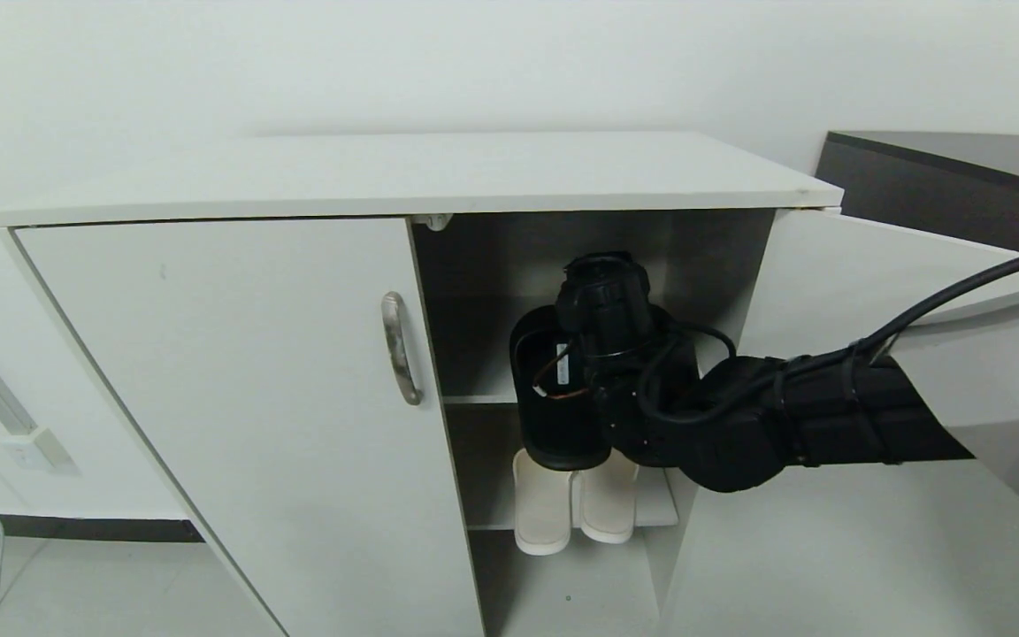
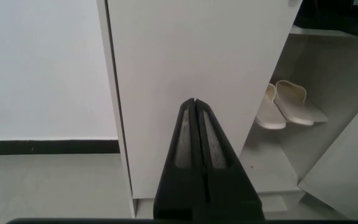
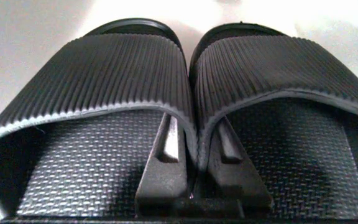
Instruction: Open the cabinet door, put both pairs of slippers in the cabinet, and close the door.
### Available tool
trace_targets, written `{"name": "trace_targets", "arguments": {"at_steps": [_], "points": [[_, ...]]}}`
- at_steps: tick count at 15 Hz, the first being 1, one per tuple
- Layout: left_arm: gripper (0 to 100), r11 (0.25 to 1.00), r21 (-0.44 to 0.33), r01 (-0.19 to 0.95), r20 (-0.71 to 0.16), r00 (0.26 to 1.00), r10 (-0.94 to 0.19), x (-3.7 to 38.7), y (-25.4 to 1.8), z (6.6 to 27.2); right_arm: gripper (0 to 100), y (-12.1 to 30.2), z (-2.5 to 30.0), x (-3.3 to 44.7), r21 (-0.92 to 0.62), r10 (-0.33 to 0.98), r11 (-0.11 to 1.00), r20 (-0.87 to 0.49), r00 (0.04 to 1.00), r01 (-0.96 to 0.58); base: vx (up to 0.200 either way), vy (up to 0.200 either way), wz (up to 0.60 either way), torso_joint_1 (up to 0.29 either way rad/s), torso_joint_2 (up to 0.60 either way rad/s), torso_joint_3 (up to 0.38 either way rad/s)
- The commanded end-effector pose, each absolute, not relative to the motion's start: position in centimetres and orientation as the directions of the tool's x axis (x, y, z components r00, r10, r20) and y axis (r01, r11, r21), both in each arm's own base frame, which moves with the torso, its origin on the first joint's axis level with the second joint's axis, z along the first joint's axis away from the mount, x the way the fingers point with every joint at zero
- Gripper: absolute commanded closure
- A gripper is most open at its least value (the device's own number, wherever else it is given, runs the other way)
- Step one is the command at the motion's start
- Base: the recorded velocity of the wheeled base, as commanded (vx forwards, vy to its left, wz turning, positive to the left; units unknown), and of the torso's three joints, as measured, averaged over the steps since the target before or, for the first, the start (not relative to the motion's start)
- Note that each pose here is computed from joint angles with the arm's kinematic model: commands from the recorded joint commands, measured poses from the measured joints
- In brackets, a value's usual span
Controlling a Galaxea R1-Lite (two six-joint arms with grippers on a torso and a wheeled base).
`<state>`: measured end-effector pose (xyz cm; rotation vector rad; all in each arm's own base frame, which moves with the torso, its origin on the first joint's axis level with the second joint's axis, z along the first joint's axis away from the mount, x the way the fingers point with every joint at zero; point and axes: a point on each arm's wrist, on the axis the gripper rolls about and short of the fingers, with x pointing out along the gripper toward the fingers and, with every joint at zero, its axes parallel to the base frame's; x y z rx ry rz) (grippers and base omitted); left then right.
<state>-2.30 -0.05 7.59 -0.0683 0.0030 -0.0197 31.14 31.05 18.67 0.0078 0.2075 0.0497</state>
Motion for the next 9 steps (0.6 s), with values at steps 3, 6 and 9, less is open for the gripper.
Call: {"name": "trace_targets", "arguments": {"at_steps": [3, 6, 9], "points": [[100, 0.997, -0.069, 0.018, -0.003, 1.0, -0.018, -2.3, -0.1, 7.6, 100, 30.9, 18.0, 33.1, -0.01, 0.018, 1.0, -0.201, 0.979, -0.021, 0.0, 0.0, 0.0, 0.0, 0.0, 0.0], [100, 0.997, -0.069, 0.02, -0.003, 1.0, -0.02, -2.3, -0.1, 7.6, 100, 31.1, 17.9, 34.1, -0.008, 0.009, 1.0, -0.19, 0.982, -0.01, 0.0, 0.0, 0.0, 0.0, 0.0, 0.0], [100, 0.997, -0.069, 0.018, -0.003, 1.0, -0.018, -2.3, -0.1, 7.6, 100, 31.1, 18.5, 34.4, -0.011, 0.005, 1.0, -0.177, 0.984, -0.007, 0.0, 0.0, 0.0, 0.0, 0.0, 0.0]]}}
